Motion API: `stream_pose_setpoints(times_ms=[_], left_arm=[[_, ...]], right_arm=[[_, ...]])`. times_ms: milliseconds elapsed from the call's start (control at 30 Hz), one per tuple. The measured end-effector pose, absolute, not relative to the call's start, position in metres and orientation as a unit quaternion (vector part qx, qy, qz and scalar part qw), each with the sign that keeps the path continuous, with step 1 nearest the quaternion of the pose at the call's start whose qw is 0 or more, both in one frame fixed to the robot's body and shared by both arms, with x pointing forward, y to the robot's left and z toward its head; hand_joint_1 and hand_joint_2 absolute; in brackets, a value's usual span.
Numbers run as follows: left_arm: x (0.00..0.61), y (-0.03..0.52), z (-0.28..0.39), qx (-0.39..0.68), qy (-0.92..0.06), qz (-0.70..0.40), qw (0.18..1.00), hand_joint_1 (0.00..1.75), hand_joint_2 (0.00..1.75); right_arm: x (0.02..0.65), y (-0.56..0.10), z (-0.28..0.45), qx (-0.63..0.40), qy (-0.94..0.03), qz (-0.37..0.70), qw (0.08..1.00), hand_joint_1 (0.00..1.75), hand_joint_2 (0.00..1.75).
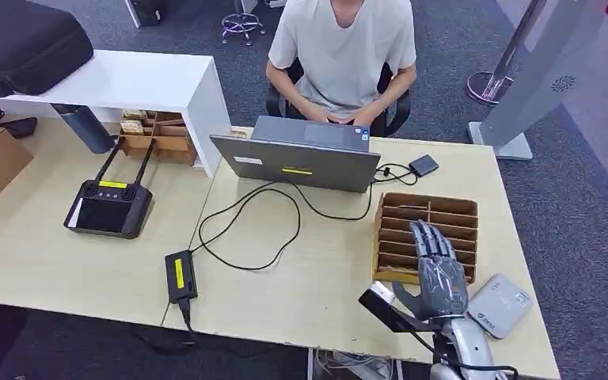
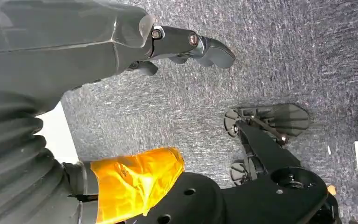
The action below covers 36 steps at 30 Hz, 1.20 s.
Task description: Pass the card to the sensor for recognition and then transmit it.
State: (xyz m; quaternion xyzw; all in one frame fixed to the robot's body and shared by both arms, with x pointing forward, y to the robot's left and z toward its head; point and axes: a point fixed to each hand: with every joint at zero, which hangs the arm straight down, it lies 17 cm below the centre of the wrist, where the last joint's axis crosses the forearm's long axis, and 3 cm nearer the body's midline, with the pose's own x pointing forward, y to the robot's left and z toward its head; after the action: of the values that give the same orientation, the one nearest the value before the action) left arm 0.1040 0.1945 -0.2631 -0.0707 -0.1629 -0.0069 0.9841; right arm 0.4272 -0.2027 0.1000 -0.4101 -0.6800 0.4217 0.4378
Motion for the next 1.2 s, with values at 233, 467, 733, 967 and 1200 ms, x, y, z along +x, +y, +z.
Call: stream_pose_setpoints(times_ms=[233, 467, 733, 967, 1200], left_arm=[[0.103, 0.194, -0.263, -0.070, -0.161, -0.010, 0.984, 0.00, 1.75], [0.103, 0.195, -0.264, -0.069, -0.160, -0.010, 0.985, 0.00, 1.75], [0.103, 0.195, -0.264, -0.069, -0.160, -0.010, 0.985, 0.00, 1.75], [0.103, 0.195, -0.264, -0.069, -0.159, -0.011, 0.985, 0.00, 1.75], [0.106, 0.194, -0.263, -0.072, -0.162, -0.011, 0.984, 0.00, 1.75]], right_arm=[[0.426, -0.204, 0.095, -0.405, -0.678, 0.421, 0.445, 0.00, 1.75], [0.422, -0.204, 0.083, -0.401, -0.671, 0.426, 0.456, 0.00, 1.75], [0.419, -0.204, 0.075, -0.394, -0.668, 0.428, 0.463, 0.00, 1.75], [0.420, -0.204, 0.073, -0.391, -0.667, 0.430, 0.467, 0.00, 1.75], [0.425, -0.200, 0.077, -0.389, -0.672, 0.424, 0.467, 0.00, 1.75]])
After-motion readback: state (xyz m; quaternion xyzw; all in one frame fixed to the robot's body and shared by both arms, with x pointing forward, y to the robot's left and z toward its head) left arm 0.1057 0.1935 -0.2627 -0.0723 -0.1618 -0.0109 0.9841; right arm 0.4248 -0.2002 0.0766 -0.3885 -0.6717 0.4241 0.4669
